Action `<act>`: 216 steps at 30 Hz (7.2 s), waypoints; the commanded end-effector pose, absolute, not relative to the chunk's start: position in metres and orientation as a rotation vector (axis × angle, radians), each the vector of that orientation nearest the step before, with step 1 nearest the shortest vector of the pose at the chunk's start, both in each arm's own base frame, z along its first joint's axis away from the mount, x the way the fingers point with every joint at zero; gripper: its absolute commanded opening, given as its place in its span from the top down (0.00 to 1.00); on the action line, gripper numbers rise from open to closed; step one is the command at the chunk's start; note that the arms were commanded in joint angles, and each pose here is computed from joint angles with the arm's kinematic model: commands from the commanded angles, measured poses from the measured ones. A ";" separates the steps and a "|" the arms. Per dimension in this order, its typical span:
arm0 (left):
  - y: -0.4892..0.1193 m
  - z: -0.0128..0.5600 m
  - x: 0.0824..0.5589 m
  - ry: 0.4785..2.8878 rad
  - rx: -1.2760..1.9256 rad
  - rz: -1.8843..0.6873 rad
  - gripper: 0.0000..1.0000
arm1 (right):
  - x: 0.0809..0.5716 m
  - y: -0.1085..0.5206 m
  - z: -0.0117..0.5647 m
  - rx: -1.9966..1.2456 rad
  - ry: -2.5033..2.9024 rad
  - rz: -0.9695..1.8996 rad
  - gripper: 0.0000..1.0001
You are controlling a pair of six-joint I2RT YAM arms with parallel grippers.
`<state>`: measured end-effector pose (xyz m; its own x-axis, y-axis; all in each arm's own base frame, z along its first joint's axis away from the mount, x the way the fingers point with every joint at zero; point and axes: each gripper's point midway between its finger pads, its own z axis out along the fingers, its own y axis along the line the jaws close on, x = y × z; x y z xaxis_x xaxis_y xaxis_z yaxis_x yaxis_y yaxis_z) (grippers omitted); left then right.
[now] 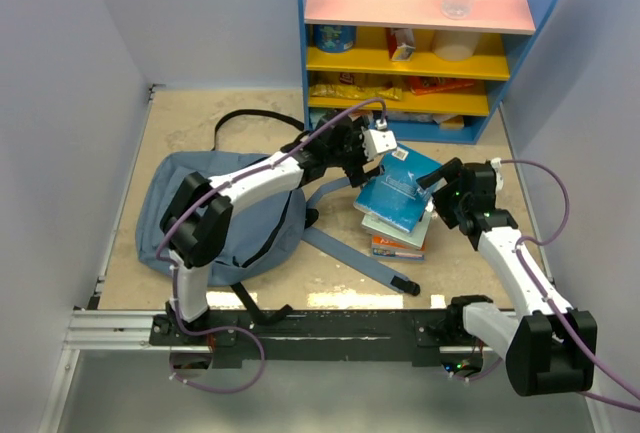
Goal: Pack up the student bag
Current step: Pick up the book from the center of the board, then place the book in the student bag.
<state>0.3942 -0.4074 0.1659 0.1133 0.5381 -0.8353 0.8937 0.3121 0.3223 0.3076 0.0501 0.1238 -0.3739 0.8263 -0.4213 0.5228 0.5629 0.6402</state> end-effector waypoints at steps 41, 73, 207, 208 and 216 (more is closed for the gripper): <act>-0.458 0.151 0.349 1.453 1.486 -0.562 0.00 | 0.315 0.076 0.113 1.064 2.008 0.778 0.12; -0.372 0.274 0.343 1.523 1.315 -0.586 0.00 | 0.297 0.057 0.227 0.870 1.802 0.712 1.00; -0.204 0.290 0.196 1.537 1.421 -0.669 1.00 | 0.268 0.596 0.162 0.104 2.141 1.572 0.28; -0.203 0.289 0.197 1.539 1.422 -0.663 1.00 | 0.268 0.589 0.173 0.075 2.142 1.530 0.22; -0.199 0.282 0.196 1.548 1.401 -0.639 1.00 | 0.280 0.469 0.184 0.031 2.204 0.986 0.01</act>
<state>0.1874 -0.1895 0.2542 -0.0361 0.5511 -0.8337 0.9699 0.2203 0.1036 0.2674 0.5164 0.1074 -0.8520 0.2835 -0.4401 -0.1635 0.6545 0.7382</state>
